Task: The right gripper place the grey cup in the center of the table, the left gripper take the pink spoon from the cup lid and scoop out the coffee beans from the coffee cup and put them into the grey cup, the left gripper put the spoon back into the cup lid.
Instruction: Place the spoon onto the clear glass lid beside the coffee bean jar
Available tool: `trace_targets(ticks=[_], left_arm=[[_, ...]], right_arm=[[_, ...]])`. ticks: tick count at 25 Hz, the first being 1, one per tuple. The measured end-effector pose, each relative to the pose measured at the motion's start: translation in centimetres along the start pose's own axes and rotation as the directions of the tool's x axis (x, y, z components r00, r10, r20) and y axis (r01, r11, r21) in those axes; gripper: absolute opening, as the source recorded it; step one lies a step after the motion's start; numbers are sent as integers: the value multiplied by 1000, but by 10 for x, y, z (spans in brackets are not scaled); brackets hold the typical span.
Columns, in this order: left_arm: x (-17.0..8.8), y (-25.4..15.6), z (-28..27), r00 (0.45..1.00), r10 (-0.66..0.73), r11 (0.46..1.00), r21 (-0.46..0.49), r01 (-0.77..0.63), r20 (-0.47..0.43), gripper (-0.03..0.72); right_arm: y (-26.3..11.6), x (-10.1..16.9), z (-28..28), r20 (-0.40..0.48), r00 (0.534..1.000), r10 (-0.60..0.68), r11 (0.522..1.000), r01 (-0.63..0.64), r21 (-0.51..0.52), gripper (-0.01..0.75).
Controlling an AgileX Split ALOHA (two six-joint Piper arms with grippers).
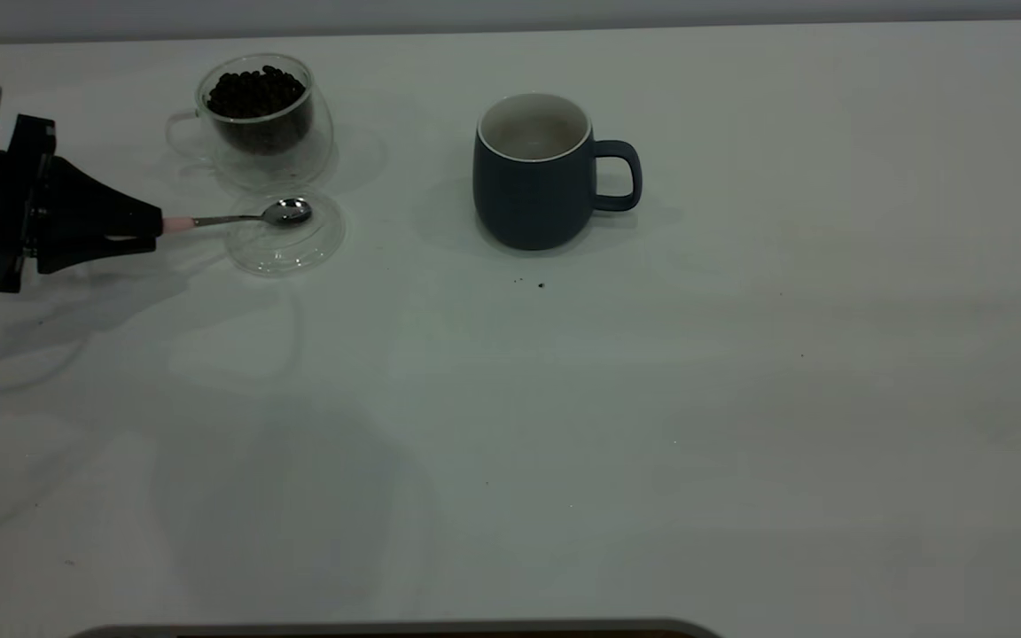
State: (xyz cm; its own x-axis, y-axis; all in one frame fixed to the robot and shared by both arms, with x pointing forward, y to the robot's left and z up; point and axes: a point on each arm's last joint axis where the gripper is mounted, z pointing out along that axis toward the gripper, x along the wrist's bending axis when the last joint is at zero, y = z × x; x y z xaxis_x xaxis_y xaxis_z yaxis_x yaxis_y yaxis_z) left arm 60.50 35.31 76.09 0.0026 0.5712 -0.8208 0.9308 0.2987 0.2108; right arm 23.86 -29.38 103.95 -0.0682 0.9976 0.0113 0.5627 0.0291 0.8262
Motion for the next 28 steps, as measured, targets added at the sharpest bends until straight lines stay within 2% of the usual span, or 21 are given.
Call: trace_targets(ticks=[15,18,23,28], left_arm=[[1,0,0,999,-36,999,0,36,-8,135],[1,0,0,999,-38,999,0,38,-5,187],[0,2,1,998,-62,998,-20,62,-1,345],[0,6,0,995,-96,993,-71,97,12,400]], right_arm=[[0,0,0,0,1000,0,1000,0,0,452],[0,0,0,0,1000,0,1000,0,0,452],[0,0,0,0,1000,0,1000,0,0,452],[0,0,0,0,1000,0,1000,0,0,452]])
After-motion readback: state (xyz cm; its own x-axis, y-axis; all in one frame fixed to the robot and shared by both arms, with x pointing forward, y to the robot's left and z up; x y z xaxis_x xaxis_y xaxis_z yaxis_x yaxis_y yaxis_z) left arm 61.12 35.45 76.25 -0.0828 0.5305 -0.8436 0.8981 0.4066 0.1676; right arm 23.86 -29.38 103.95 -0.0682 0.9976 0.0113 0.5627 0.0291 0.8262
